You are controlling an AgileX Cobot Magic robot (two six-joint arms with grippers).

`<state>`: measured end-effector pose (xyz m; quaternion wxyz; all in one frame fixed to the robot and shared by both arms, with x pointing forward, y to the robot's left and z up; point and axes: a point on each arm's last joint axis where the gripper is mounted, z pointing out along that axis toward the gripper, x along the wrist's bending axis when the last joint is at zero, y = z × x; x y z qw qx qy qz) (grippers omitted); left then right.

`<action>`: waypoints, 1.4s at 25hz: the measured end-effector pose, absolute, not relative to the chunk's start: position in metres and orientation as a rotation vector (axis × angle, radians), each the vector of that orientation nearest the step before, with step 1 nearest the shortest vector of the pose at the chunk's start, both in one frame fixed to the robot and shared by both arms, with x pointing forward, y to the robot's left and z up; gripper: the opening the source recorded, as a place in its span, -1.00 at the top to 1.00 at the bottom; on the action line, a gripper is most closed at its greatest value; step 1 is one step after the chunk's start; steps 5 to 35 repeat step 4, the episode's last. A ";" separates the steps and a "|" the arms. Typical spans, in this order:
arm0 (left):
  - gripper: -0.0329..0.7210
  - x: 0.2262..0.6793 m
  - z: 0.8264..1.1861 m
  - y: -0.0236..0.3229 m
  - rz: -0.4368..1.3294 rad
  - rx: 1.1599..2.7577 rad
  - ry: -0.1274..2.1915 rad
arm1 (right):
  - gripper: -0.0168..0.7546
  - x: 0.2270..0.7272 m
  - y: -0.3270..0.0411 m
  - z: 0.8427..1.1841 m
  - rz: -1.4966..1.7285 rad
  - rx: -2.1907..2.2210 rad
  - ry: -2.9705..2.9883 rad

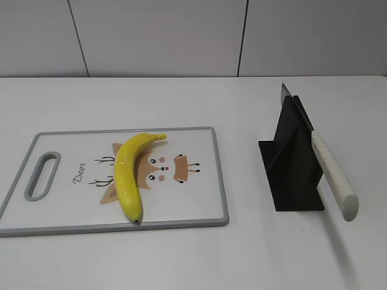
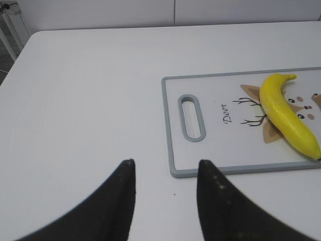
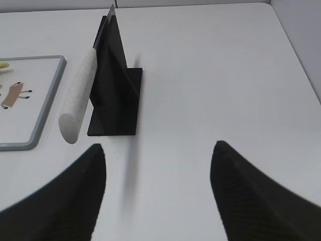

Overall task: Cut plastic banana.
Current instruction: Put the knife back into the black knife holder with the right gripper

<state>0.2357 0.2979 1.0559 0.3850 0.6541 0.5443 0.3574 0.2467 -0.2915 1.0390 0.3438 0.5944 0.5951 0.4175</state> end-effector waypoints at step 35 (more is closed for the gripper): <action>-0.11 0.236 1.056 0.298 0.911 1.666 1.387 | -0.38 0.247 -0.292 1.039 1.082 1.539 1.549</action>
